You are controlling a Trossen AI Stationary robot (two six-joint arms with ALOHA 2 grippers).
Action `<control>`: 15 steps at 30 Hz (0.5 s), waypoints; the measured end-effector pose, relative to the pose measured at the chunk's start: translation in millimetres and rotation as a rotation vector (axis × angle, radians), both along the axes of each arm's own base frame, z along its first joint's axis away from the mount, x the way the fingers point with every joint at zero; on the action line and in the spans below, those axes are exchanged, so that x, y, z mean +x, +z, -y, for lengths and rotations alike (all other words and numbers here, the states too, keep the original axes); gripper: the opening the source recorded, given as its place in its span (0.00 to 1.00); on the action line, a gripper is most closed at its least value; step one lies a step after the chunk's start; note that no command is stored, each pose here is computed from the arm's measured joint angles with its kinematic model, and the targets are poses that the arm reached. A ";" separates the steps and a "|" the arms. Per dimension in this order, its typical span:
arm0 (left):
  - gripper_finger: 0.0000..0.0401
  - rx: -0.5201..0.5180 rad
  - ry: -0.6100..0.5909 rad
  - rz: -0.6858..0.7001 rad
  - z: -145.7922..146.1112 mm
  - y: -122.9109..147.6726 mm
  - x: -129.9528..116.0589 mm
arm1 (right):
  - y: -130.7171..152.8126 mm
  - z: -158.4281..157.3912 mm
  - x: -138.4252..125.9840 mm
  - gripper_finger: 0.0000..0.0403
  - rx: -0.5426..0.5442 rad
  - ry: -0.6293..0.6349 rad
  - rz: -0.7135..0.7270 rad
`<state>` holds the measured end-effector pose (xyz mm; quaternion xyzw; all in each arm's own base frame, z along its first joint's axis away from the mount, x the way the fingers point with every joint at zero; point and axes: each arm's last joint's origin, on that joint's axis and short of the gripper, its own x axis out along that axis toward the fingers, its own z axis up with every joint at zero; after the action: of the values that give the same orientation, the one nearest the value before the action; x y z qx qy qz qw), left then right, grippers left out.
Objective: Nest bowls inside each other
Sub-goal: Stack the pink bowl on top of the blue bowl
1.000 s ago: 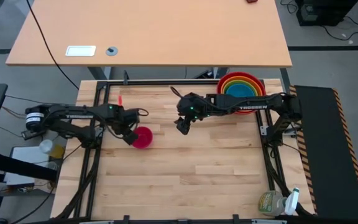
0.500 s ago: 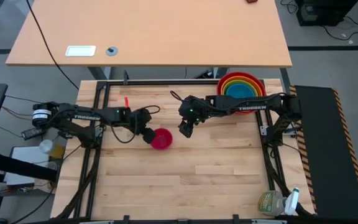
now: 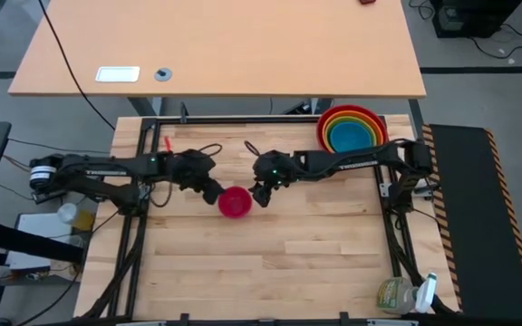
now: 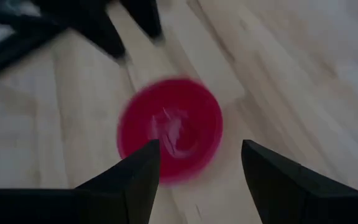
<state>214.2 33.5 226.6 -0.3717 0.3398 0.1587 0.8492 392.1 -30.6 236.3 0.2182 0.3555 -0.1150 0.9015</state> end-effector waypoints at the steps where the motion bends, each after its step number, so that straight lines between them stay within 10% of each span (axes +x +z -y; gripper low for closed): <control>1: 0.49 0.007 -0.008 0.017 1.5 3.9 -2.7 | -7.9 -0.7 2.8 0.57 0.003 0.000 -0.022; 15: 0.49 -0.035 -0.005 0.157 15.7 29.4 -20.0 | -67.5 2.0 51.0 0.53 -0.014 -0.015 -0.147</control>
<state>194.2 17.8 256.0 -0.3971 0.2759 0.1211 0.8669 443.1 -32.6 168.8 0.2054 0.4181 -0.1398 0.8738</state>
